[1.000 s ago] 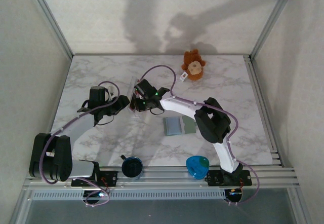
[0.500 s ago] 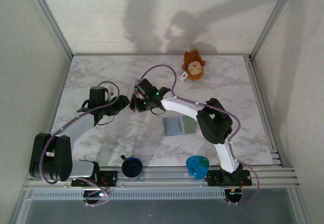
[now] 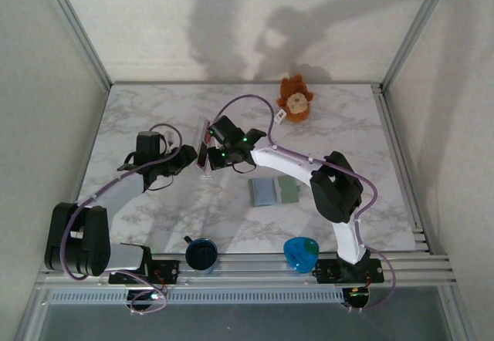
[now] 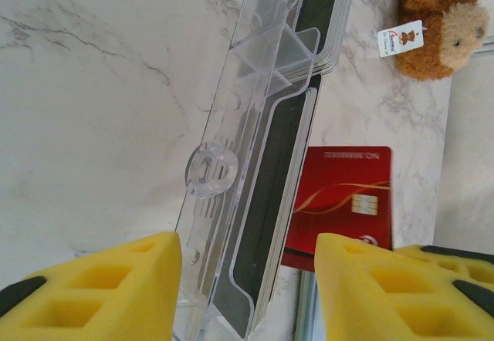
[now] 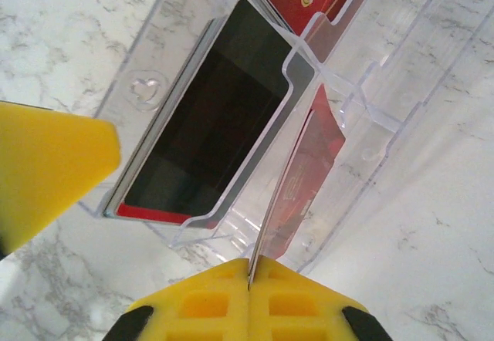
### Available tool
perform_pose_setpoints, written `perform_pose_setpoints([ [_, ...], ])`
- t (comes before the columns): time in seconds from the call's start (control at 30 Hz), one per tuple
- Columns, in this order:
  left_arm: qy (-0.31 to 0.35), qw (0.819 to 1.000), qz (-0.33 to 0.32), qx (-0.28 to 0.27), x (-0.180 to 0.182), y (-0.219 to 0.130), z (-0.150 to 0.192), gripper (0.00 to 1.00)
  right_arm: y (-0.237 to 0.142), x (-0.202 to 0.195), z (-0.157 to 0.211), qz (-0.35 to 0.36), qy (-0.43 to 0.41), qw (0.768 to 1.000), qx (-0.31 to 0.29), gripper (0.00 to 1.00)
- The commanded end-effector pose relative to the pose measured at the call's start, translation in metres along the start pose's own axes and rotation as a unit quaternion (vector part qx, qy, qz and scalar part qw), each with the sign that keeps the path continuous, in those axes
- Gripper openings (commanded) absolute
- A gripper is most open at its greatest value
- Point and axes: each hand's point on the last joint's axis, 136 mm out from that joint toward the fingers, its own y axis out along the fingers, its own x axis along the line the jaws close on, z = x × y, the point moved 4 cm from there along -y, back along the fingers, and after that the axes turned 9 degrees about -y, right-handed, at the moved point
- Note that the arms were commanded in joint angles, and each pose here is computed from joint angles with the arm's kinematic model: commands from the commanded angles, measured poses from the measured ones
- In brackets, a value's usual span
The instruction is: Put the credit cards into the card holder
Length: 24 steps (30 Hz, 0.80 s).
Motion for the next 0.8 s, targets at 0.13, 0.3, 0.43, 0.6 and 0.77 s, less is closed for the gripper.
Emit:
perform_pose_setpoints([
  [0.13, 0.001, 1.0, 0.002, -0.002, -0.002, -0.001, -0.003, 0.48, -0.021, 0.02, -0.011, -0.028, -0.011, 0.999, -0.013, 0.01],
  [0.3, 0.001, 1.0, 0.002, -0.002, -0.001, -0.001, -0.002, 0.48, -0.016, 0.022, -0.009, -0.037, -0.01, 0.999, -0.003, 0.05],
  [0.43, 0.0, 1.0, 0.004, -0.001, -0.001, -0.001, -0.002, 0.49, -0.01, 0.019, -0.005, -0.031, -0.009, 0.999, 0.003, 0.05],
  [0.6, -0.001, 1.0, 0.003, -0.001, 0.001, 0.0, -0.001, 0.49, 0.0, 0.014, 0.001, -0.017, -0.01, 1.0, 0.017, 0.05],
  [0.77, -0.002, 1.0, 0.003, 0.0, 0.002, 0.0, 0.0, 0.48, 0.005, 0.008, 0.008, 0.025, -0.021, 0.999, 0.033, 0.05],
])
